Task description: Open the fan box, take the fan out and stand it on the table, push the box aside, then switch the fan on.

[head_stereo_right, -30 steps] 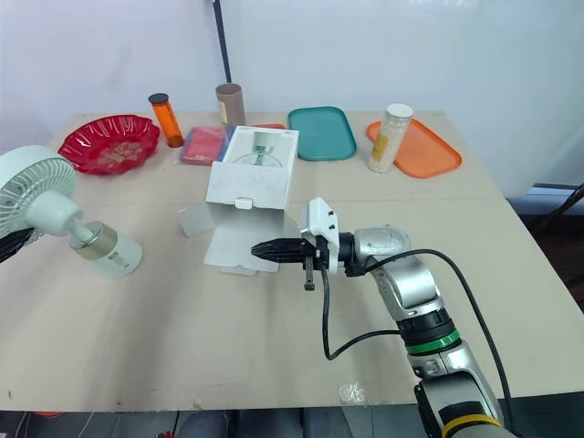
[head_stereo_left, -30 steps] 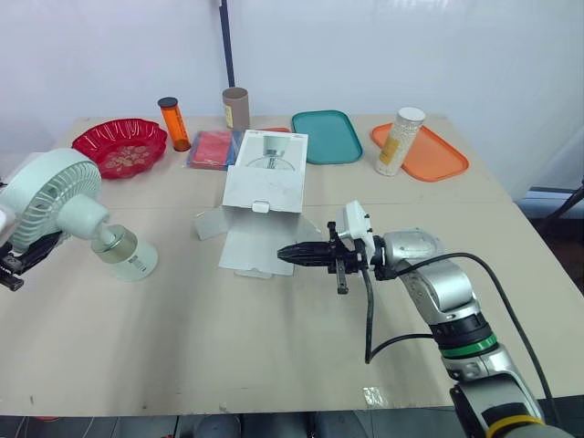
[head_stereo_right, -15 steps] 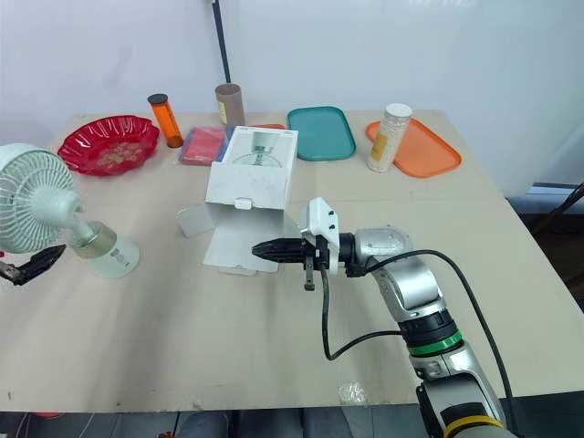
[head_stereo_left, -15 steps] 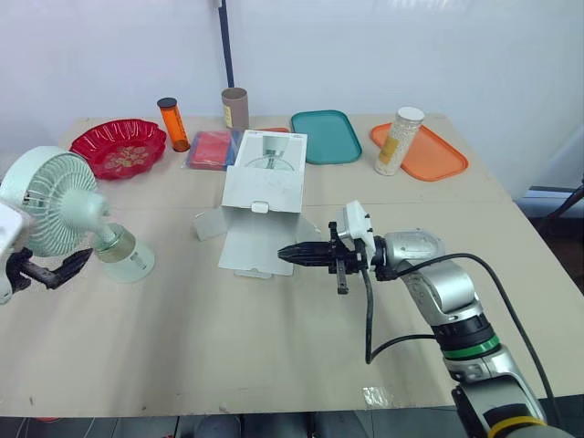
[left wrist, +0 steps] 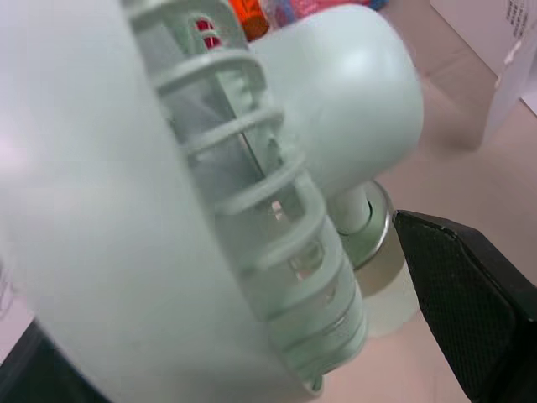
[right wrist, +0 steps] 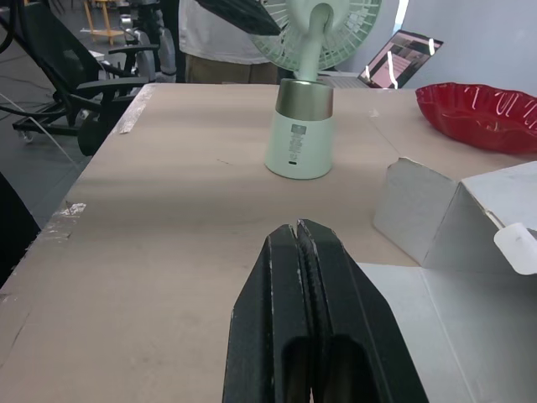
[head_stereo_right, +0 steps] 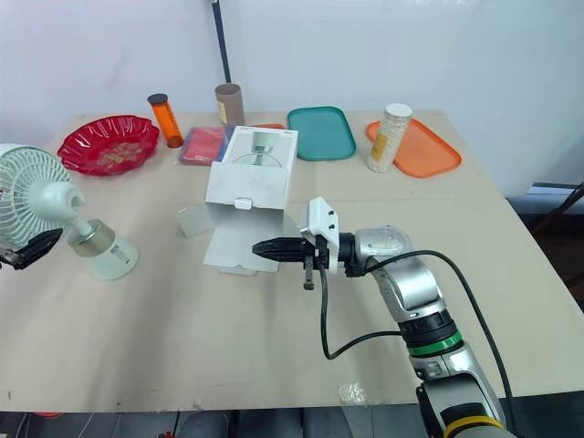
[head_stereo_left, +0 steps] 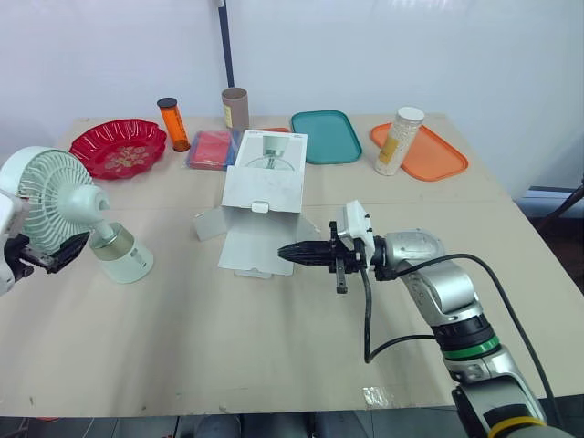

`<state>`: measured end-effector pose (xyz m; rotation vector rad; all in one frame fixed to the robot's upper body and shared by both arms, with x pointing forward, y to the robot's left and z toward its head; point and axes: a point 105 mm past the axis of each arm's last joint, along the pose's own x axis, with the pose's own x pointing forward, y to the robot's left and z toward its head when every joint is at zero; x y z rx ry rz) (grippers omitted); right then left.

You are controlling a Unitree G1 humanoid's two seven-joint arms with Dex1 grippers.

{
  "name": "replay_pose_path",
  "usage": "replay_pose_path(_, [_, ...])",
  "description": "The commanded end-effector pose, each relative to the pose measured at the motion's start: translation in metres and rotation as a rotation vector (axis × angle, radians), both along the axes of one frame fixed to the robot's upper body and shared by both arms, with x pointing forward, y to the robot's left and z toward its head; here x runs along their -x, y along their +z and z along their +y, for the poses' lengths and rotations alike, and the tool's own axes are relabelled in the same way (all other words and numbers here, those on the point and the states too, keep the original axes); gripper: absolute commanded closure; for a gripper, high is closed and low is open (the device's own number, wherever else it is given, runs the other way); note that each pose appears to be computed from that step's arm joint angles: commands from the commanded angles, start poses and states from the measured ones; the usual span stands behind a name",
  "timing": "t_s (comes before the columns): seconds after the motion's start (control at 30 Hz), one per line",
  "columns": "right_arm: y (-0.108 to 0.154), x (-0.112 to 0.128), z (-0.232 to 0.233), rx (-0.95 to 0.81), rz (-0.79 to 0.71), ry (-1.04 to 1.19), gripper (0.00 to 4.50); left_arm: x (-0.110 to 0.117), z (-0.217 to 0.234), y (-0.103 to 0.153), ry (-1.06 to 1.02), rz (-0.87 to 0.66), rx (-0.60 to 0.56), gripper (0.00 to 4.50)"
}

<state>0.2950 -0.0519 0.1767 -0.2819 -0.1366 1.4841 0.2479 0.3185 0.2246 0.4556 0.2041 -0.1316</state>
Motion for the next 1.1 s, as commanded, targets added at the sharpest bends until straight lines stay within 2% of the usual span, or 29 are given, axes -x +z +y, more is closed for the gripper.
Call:
replay_pose_path(0.03, [0.007,0.002,0.002,-0.005,-0.047,0.02,4.5,0.006,0.007,0.036,0.05,-0.145,-0.041,0.06])
replay_pose_path(0.33, [0.009,-0.001,0.005,-0.006,-0.053,0.039,4.5,0.017,0.013,0.053,0.109,-0.206,-0.055,0.06])
replay_pose_path(0.53, [0.011,-0.002,0.007,-0.009,-0.055,0.047,4.5,0.023,0.0,0.072,0.038,-0.307,0.039,0.06])
replay_pose_path(0.8, [0.012,-0.002,0.004,-0.003,-0.055,0.047,4.5,0.023,-0.013,0.079,-0.021,-0.377,0.107,0.06])
replay_pose_path(0.93, [0.015,-0.002,0.002,-0.007,-0.056,0.04,4.5,0.021,-0.03,0.089,-0.128,-0.43,0.169,0.06])
replay_pose_path(1.1, [0.018,-0.003,0.0,-0.011,-0.056,0.017,4.5,0.012,-0.065,0.082,-0.297,-0.392,0.225,0.06])
